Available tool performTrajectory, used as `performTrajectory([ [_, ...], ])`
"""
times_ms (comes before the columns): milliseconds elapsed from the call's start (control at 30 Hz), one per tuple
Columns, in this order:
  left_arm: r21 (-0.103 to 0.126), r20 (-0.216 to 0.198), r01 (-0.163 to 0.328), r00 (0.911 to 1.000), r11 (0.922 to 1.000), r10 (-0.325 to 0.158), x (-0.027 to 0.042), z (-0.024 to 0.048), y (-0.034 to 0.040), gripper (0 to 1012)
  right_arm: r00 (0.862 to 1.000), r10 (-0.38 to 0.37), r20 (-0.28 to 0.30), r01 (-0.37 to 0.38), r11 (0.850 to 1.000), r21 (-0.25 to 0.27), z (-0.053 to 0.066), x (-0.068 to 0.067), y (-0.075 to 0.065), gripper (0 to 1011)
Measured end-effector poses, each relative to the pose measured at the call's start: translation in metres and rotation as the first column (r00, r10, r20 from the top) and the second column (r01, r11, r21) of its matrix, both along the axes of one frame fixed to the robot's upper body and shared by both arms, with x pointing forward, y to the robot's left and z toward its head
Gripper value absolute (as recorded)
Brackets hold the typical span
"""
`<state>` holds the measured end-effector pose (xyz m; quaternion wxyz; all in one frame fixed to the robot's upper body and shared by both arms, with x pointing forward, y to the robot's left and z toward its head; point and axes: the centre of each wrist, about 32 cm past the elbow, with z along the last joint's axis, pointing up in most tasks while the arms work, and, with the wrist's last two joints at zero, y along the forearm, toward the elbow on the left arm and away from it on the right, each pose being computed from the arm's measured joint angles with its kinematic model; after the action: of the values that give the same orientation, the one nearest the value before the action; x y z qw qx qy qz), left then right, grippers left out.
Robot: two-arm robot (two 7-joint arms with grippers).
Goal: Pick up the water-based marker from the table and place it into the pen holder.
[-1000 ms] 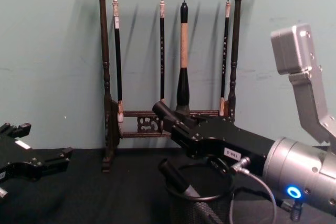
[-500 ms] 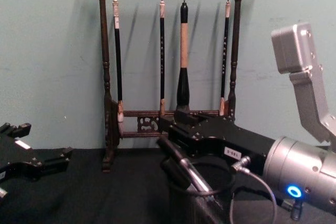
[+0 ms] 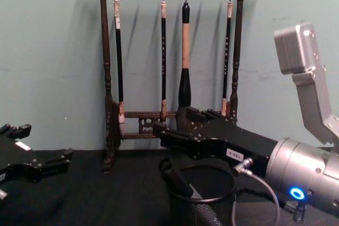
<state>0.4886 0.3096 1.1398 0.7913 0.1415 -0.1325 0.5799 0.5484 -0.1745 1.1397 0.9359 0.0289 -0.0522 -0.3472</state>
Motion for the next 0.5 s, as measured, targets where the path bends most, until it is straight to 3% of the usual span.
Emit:
performTrajectory([
  [200,0.0,0.0,0.0,1.0,1.0,0.0,0.0,0.0,0.0,1009,1.0,0.0,0.0,0.0,1.0,0.0,-0.0002,-0.0001,0.0,1000],
  [500,0.0,0.0,0.0,1.0,1.0,0.0,0.0,0.0,0.0,1009,1.0,-0.006,-0.002,0.006,1.0,0.005,-0.0006,-0.002,-0.0013,1002],
])
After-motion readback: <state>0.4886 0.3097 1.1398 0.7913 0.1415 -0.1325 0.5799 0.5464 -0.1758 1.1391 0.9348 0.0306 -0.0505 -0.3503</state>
